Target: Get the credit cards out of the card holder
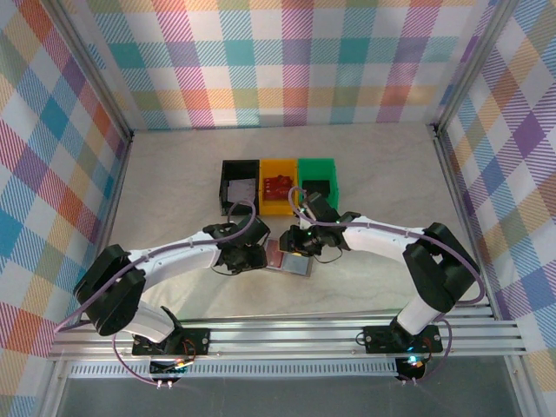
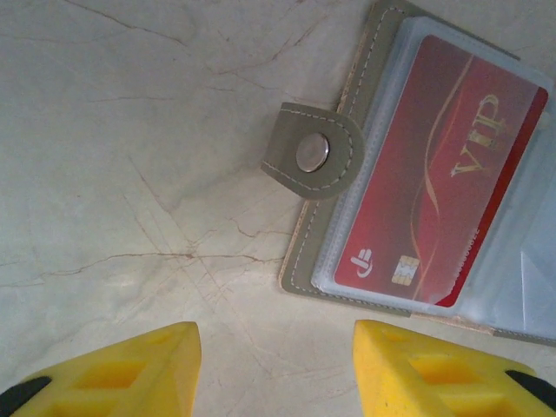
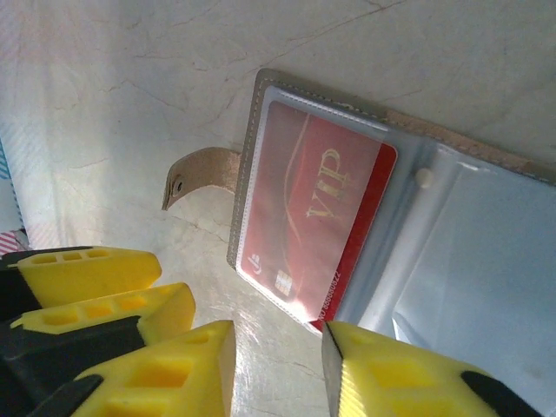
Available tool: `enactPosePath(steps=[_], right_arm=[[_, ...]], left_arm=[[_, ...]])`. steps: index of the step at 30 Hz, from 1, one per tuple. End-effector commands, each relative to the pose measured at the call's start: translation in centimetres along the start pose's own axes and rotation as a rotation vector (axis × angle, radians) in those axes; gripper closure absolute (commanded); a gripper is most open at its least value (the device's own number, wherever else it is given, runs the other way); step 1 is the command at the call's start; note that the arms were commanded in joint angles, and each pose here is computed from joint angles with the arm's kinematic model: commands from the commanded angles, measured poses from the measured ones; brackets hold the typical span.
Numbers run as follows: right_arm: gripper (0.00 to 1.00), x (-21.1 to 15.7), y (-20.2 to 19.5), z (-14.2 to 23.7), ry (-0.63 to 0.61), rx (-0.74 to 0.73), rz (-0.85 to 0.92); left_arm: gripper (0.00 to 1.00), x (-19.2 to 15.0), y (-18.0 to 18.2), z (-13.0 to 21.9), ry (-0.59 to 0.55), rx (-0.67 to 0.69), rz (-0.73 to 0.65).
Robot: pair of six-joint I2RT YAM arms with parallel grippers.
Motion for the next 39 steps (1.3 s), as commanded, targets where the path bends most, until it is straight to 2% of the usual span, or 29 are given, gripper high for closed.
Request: enactPosePath(steps=[1,13,26,39], right_arm=[[0.72,-0.2,-0.3,-0.1,0.017,0.007,0.001],[0.79,0.1,-1.4,-1.3,0.033,-0.007,-0.055],[0.81,0.0,-2.2,-2.4,0.052,-0.027,-0.086],[0.81,0.4,-2.5,-3.2,0.037,-0.022,-0.09]], left_arm=[[0.5,0.6,-1.1,0.0,0.005,-0.021,-0.006],[0.5,1.5,-1.4,-1.5,0.032,0.012,0.018],[0.5,1.9,-0.3,-2.9,0.061,0.063,0.028],[0.5,1.6,0.3,-2.9,0.052,0.049,0.04]])
Point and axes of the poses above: each hand's point on the last joint's axis, 136 mm out from that joint toward the fingers, its own z axis back along the fingers, its own y axis along the line the jaws close on, x = y × z, the point moved 4 cm from there along z, back along the fingers, and after that the axes turned 8 degrees about z, right-handed, at the moved point
